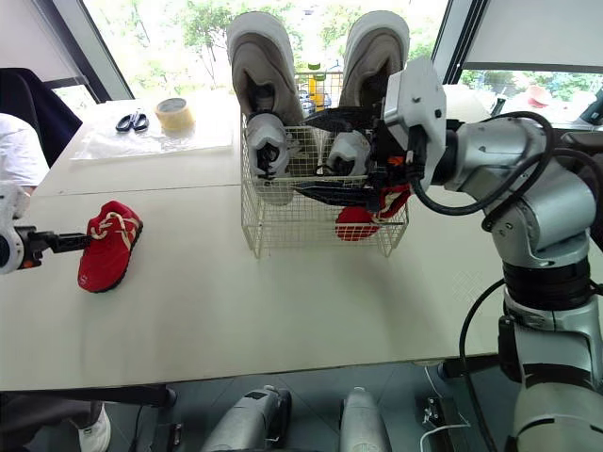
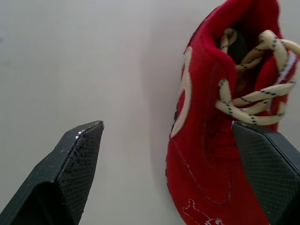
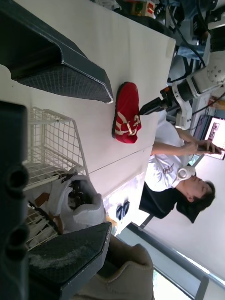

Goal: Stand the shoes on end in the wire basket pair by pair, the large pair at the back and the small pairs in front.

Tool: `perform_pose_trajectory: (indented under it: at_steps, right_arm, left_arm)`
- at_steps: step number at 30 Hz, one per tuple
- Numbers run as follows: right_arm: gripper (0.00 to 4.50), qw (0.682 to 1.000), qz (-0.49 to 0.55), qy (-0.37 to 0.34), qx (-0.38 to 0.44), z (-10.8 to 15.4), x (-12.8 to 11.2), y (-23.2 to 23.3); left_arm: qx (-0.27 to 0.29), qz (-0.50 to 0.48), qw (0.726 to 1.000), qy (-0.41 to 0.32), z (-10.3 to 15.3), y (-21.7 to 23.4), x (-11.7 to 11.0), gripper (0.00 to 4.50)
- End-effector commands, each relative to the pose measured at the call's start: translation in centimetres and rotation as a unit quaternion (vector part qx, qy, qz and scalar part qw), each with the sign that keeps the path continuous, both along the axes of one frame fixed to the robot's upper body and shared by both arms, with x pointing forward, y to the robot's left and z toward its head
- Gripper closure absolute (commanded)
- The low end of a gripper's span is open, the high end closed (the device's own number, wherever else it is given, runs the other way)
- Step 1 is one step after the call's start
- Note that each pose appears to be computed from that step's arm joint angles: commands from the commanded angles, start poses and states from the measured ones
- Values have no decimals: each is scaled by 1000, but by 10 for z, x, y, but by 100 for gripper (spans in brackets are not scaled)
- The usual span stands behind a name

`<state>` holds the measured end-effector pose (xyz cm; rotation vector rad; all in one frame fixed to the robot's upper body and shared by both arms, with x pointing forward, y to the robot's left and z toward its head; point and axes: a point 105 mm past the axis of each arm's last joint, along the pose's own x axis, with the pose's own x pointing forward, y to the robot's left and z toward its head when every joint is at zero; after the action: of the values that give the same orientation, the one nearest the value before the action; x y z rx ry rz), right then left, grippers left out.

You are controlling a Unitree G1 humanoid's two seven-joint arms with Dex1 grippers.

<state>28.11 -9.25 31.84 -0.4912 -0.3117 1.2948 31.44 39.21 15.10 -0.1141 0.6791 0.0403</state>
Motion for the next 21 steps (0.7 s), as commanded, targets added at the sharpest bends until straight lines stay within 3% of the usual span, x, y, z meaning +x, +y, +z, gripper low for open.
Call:
perform_pose_trajectory:
  at_steps: [1, 11, 14, 18, 21]
  right_arm:
    - [12, 1000, -8, -24, 7, 12, -10, -5]
    - [12, 999, -39, -13, 6, 10, -17, -9]
    - [0, 999, -46, -14, 4, 11, -17, -8]
    - [0, 998, -56, -17, 1, 11, -16, -7]
    - [0, 998, -57, -16, 0, 8, -15, -6]
  left_arm:
    - [18, 8, 1000, -5, -11, 5, 11, 0]
    - [-1, -13, 1000, -17, -50, -20, 49, 0]
    - [9, -27, 1000, -2, -59, -25, 51, 88]
    - [12, -50, 999, -2, -56, -29, 54, 286]
    - [-11, -63, 997, -47, -28, -36, 66, 428]
